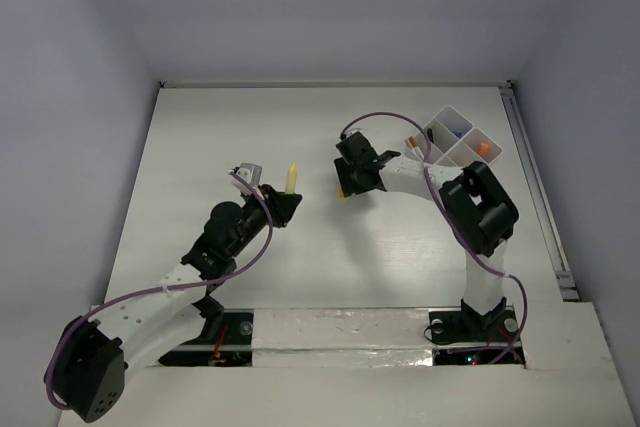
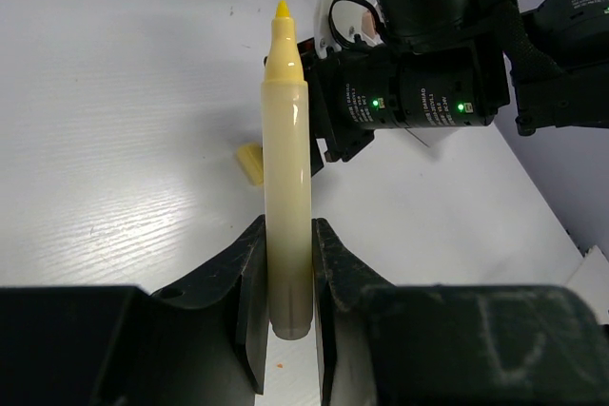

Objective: Sort the stationery into containers
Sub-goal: Pick up the pen from the center of the board.

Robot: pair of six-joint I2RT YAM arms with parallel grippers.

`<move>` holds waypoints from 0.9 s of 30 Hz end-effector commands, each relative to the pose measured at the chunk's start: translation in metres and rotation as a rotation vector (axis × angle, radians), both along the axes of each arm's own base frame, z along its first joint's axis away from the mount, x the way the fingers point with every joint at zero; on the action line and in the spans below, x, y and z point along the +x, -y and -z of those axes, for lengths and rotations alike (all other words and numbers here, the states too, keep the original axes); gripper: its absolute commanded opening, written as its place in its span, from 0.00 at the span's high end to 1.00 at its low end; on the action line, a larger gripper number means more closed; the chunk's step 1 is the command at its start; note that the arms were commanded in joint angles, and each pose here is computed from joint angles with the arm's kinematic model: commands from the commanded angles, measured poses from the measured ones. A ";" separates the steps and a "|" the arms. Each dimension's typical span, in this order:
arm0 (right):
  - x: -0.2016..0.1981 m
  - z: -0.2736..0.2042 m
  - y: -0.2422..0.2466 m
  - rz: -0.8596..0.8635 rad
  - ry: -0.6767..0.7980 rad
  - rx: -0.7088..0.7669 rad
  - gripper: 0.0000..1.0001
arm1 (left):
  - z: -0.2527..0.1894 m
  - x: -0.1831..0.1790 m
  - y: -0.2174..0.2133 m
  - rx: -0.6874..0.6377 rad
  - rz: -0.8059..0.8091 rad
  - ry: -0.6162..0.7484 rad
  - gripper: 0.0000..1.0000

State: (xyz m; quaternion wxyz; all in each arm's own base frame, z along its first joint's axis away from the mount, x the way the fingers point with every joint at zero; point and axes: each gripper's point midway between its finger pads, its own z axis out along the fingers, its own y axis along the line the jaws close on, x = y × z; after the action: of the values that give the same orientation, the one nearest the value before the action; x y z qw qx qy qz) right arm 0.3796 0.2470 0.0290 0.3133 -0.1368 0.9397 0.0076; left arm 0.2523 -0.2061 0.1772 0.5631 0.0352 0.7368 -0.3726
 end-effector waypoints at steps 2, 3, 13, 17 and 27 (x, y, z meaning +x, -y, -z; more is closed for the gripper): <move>-0.001 -0.019 0.017 0.044 0.029 -0.031 0.38 | -0.016 0.003 0.002 -0.031 0.003 0.058 1.00; -0.001 -0.024 0.017 0.052 0.040 -0.019 0.38 | -0.016 0.003 0.002 -0.032 0.003 0.058 1.00; -0.009 -0.049 -0.032 -0.012 0.081 0.193 0.32 | -0.018 0.003 0.000 -0.033 -0.007 0.065 1.00; -0.007 -0.047 -0.048 -0.033 0.073 0.238 0.31 | -0.017 0.002 0.000 -0.032 -0.004 0.063 1.00; -0.005 -0.011 -0.057 -0.018 0.024 0.183 0.39 | -0.020 0.002 -0.002 -0.034 -0.012 0.072 1.00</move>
State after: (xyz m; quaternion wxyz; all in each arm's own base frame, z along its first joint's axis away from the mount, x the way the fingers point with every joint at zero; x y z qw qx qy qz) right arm 0.3620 0.2915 0.0321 0.3137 -0.1269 0.9370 0.0866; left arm 0.2525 -0.2053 0.1789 0.5657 0.0336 0.7350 -0.3722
